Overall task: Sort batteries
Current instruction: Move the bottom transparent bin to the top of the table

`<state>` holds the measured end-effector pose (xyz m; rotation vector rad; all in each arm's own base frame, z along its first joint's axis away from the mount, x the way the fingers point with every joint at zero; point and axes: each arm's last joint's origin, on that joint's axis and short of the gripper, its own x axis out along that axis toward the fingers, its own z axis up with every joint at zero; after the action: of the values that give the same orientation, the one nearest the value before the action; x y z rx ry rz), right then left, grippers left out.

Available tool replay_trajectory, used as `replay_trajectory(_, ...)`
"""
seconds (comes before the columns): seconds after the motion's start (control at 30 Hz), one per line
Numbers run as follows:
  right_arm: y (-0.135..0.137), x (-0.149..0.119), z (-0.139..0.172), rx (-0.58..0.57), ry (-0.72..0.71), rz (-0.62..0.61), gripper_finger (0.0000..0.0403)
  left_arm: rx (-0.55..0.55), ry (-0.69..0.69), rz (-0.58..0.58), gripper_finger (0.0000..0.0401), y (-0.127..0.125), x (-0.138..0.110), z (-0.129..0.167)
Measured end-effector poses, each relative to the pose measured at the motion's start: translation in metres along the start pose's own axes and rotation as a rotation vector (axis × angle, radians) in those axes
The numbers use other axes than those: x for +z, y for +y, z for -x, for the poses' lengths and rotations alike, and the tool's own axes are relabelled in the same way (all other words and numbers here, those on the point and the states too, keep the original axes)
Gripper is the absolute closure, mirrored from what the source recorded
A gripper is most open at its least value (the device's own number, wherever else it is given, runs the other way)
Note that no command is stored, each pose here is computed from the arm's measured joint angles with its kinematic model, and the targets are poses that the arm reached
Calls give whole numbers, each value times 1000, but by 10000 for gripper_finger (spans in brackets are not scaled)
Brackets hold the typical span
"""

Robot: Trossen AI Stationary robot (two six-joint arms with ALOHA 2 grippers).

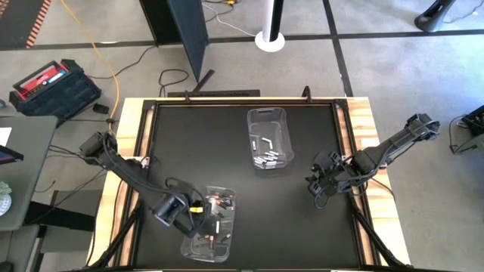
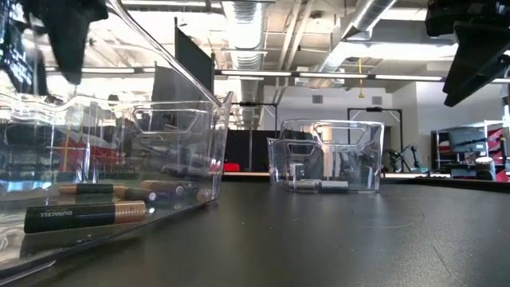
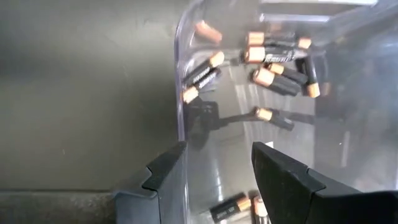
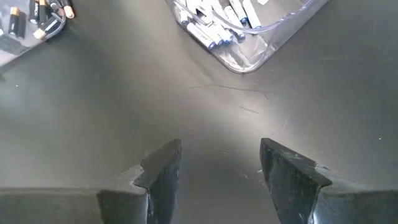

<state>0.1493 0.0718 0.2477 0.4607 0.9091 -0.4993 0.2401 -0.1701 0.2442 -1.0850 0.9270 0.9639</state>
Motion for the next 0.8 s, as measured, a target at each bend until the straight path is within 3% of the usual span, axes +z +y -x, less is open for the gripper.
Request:
replay_trajectory(0.33, 2, 1, 0, 22, 2, -4, 168, 10, 44, 39, 227, 7, -13, 3)
replay_trajectory(0.57, 2, 1, 0, 25, 0, -1, 168, -20, 74, 92, 227, 15, -18, -22)
replay_trajectory(0.8, 4, 2, 0, 44, -8, 7, 168, 40, 144, 121, 227, 27, -21, -40)
